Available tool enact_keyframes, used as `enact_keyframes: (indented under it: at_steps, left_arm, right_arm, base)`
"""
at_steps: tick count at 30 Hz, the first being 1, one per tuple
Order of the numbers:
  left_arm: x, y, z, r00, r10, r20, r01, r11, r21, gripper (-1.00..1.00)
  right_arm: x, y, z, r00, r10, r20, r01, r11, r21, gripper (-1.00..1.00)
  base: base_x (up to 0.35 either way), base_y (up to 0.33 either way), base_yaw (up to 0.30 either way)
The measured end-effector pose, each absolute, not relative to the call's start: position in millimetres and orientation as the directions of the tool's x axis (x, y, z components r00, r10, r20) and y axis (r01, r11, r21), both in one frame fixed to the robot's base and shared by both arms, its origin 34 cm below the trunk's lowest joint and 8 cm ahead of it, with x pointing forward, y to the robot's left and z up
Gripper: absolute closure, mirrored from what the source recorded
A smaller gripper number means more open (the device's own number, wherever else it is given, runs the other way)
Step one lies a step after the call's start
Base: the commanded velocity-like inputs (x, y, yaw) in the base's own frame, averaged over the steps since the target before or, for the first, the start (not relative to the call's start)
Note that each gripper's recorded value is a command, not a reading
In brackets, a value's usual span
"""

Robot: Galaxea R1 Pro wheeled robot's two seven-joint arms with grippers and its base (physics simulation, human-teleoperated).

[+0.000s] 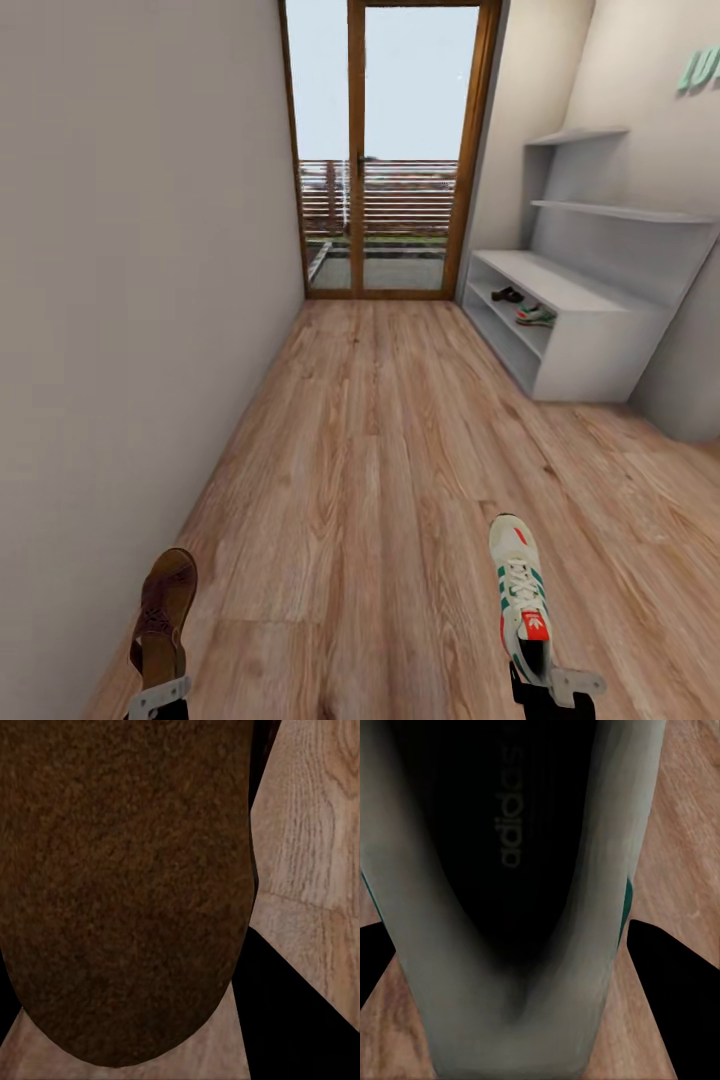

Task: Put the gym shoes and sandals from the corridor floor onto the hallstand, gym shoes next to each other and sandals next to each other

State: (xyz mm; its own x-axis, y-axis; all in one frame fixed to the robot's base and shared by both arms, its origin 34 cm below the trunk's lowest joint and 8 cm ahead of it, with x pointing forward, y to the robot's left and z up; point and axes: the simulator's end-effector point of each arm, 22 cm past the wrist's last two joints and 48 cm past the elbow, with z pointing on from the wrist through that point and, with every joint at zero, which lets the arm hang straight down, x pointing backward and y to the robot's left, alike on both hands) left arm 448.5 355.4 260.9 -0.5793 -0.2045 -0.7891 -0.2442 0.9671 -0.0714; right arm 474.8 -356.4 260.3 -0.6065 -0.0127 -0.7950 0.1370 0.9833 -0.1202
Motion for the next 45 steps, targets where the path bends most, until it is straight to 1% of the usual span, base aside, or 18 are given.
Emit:
enact_keyframes:
  at_steps: [45]
  left_arm:
    - [448.5,355.3,260.9,-0.579,-0.205,-0.789,-0.244,0.967,-0.072,1.00]
  right_arm:
    - [475.3,-354.7,260.4,-0.605,-0.011,-0.796,0.138,0.983,-0.118,1.00]
  base:
    - [0.340,0.000,0.000]
